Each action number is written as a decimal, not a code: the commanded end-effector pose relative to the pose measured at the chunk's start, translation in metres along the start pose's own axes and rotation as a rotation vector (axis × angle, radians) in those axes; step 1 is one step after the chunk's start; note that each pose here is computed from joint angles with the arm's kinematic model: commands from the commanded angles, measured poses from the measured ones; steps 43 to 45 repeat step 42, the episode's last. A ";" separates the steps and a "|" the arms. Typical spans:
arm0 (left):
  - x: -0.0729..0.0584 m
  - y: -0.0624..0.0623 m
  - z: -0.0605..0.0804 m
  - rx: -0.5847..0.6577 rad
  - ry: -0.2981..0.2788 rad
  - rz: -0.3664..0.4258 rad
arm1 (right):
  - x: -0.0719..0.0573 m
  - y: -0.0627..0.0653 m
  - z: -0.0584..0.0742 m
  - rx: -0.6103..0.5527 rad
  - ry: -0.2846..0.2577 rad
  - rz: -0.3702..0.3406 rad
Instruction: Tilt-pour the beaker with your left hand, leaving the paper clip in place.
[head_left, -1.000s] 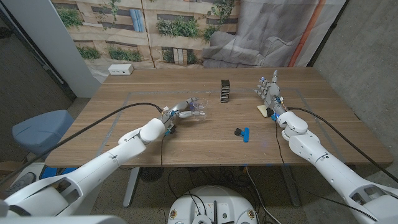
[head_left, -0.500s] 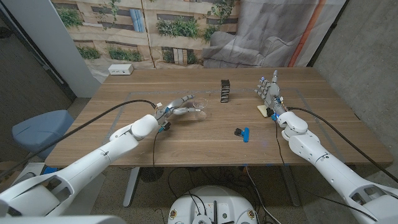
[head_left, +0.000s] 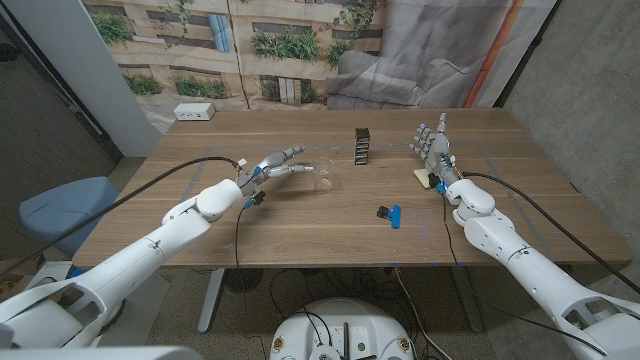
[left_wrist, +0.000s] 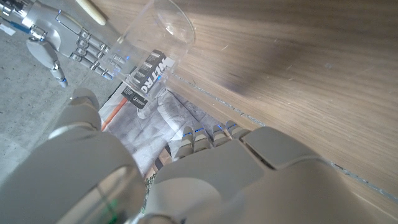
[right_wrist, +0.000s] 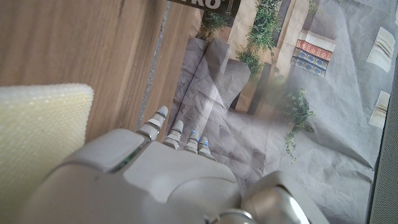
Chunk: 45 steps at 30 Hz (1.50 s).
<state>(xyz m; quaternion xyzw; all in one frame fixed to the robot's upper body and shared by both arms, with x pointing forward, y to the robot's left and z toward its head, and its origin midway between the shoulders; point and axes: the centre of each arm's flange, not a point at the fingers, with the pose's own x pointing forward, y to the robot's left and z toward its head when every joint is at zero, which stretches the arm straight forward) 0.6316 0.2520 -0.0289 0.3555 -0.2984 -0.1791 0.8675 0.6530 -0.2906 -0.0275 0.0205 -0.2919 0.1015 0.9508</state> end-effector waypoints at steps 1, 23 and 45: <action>-0.002 0.018 -0.009 -0.151 -0.023 0.079 | 0.000 0.000 0.000 0.000 0.000 0.000; -0.001 0.030 -0.043 -0.402 0.013 0.325 | 0.000 0.000 0.000 0.000 0.000 0.000; 0.000 0.015 -0.054 -0.582 0.039 0.446 | 0.000 0.000 0.000 0.000 0.000 0.000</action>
